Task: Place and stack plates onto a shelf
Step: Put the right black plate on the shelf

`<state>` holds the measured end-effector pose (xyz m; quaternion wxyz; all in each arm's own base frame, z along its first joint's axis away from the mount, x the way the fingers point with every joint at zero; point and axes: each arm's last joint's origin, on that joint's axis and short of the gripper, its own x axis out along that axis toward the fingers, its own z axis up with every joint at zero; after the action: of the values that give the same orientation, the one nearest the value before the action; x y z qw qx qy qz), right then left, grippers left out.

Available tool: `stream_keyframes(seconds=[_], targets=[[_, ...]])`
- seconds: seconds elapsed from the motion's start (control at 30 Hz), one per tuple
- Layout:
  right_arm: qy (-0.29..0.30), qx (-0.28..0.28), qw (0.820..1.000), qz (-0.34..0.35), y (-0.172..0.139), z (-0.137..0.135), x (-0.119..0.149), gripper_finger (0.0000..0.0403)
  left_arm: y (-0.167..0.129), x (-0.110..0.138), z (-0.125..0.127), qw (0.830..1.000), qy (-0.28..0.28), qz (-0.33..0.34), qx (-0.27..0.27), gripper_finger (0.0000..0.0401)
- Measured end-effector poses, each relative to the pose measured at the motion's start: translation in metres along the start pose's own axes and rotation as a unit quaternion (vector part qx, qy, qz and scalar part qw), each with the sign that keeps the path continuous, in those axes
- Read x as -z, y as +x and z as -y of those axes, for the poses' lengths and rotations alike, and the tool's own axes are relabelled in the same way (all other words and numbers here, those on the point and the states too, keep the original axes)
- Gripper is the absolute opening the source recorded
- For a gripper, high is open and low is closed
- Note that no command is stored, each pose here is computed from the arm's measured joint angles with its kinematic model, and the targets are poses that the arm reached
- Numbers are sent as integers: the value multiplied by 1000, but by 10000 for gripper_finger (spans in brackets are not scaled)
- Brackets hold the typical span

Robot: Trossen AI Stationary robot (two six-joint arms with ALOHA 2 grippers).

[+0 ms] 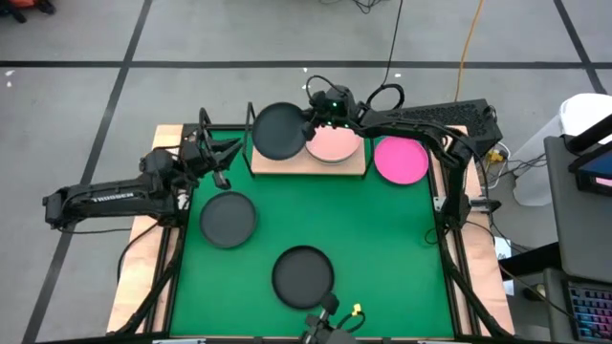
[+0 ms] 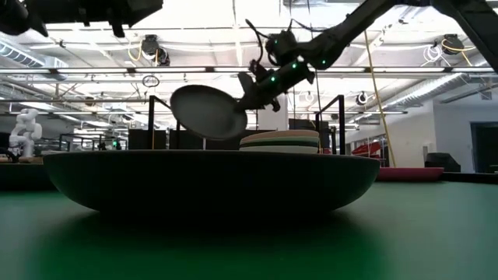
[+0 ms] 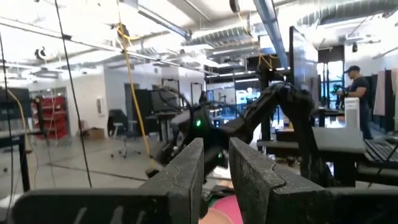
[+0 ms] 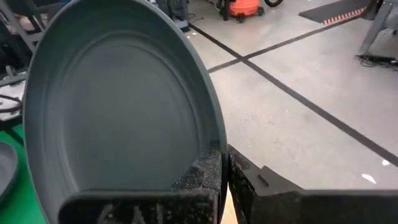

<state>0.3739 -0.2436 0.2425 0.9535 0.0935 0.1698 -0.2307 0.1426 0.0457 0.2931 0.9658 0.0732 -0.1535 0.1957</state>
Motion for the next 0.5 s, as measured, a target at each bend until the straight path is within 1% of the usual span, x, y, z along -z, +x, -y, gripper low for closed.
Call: stream_keyframes(seconds=[0.23, 0.4, 0.5], targets=[[0, -6, 1000, 14, 11, 3, 7, 0, 2, -1, 0, 1000, 6, -16, 2, 81], [0, -3, 1000, 0, 16, 4, 15, 0, 2, -1, 0, 1000, 5, -18, 2, 81], [-3, -4, 1000, 5, 20, 5, 17, 2, 2, -1, 0, 1000, 4, -16, 2, 81]])
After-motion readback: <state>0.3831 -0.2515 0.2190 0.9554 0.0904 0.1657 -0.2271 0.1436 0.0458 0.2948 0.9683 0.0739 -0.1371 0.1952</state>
